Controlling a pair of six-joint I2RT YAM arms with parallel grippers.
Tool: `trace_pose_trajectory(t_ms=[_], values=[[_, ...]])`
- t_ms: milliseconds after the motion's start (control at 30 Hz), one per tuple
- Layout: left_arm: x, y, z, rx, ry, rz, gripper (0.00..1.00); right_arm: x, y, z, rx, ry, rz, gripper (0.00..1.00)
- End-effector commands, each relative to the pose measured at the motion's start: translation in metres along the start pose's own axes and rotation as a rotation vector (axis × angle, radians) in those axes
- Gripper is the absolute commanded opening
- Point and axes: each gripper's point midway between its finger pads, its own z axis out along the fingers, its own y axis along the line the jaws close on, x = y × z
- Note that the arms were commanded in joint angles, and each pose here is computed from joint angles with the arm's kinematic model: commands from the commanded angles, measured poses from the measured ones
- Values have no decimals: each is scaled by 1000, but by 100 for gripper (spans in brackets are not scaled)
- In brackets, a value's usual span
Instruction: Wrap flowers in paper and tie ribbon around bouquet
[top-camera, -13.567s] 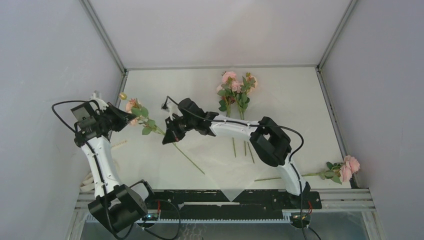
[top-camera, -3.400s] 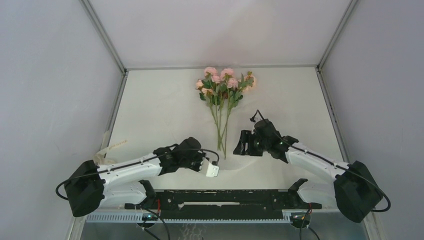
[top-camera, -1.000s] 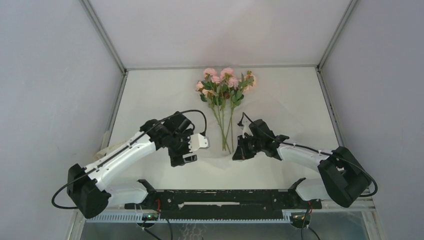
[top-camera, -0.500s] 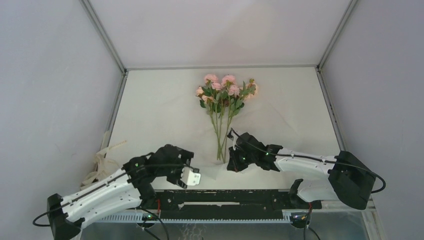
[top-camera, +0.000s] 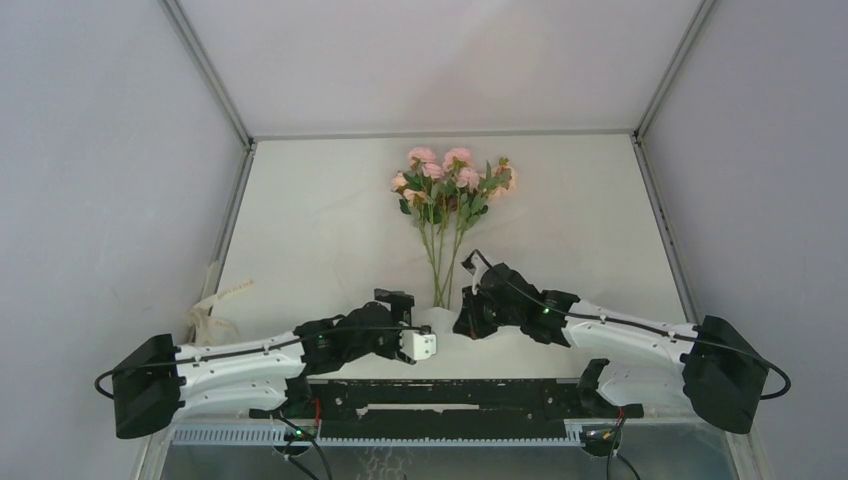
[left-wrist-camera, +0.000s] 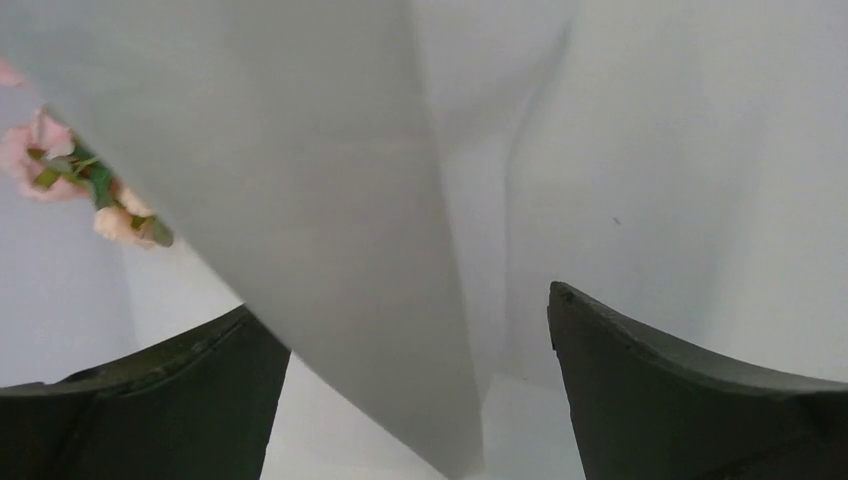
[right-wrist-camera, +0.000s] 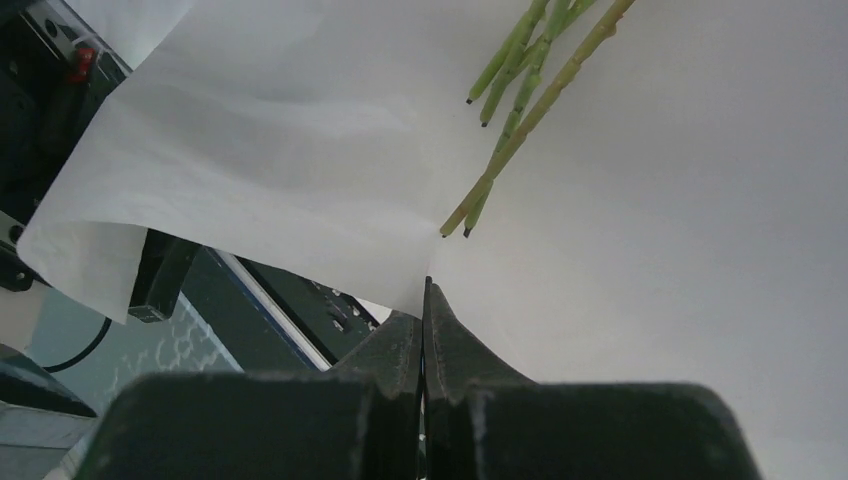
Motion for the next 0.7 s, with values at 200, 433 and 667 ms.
trace_pose_trajectory(t_ms=[200, 433, 667], values=[[-23, 42, -20, -119, -61, -196, 67, 4, -2, 0, -11, -3, 12, 0], [-17, 42, -23, -111, -24, -278, 45, 5, -5, -2, -6, -2, 12, 0], [-39, 18, -26, 98, -105, -336, 48, 5, -9, -3, -2, 6, 15, 0]])
